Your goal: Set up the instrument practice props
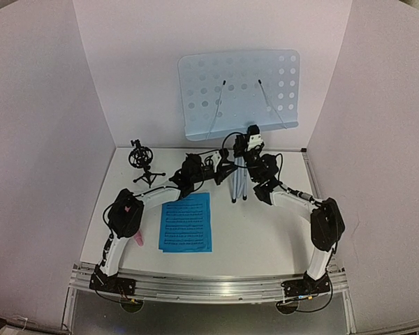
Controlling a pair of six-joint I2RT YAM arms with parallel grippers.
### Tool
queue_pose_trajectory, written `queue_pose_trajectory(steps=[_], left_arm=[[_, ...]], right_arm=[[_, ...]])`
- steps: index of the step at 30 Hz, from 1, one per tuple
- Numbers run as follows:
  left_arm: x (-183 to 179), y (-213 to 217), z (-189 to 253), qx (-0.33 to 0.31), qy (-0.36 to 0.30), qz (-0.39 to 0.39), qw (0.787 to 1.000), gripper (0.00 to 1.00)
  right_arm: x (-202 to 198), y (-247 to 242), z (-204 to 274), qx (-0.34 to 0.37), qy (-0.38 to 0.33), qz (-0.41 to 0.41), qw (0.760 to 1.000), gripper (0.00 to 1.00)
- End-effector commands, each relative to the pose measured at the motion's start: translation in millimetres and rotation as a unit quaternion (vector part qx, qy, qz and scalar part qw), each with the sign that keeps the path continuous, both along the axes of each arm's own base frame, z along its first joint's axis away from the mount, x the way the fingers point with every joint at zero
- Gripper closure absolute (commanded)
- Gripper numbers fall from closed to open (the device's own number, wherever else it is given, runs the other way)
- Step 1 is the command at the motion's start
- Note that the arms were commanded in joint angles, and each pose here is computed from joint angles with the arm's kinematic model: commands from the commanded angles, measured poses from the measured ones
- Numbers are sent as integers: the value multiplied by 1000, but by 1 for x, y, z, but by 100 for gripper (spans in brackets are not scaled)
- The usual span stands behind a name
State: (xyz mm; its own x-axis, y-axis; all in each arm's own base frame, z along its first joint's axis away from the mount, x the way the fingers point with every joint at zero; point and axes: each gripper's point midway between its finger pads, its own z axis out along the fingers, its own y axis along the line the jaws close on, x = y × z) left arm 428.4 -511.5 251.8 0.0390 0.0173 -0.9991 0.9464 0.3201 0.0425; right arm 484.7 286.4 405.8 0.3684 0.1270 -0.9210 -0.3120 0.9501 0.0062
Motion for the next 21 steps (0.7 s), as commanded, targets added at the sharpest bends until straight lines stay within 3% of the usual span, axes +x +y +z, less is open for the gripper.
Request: queue_pose_trajectory(steps=[1, 6, 11, 18, 21], left_arm=[[14, -2, 33, -32, -38, 18, 999, 80], [24, -14, 27, -27, -39, 37, 998, 77], [22, -17, 17, -20, -25, 35, 999, 100], [23, -17, 18, -12, -38, 40, 998, 100], [21, -14, 20, -12, -36, 32, 999, 100]], right_arm=[[-56, -42, 108, 119, -165, -9, 979, 100], [-54, -42, 97, 112, -160, -23, 981, 100], [-56, -44, 95, 109, -162, -26, 981, 100], [-58, -44, 83, 105, -151, -20, 983, 100], [-63, -34, 73, 63, -147, 2, 987, 100]])
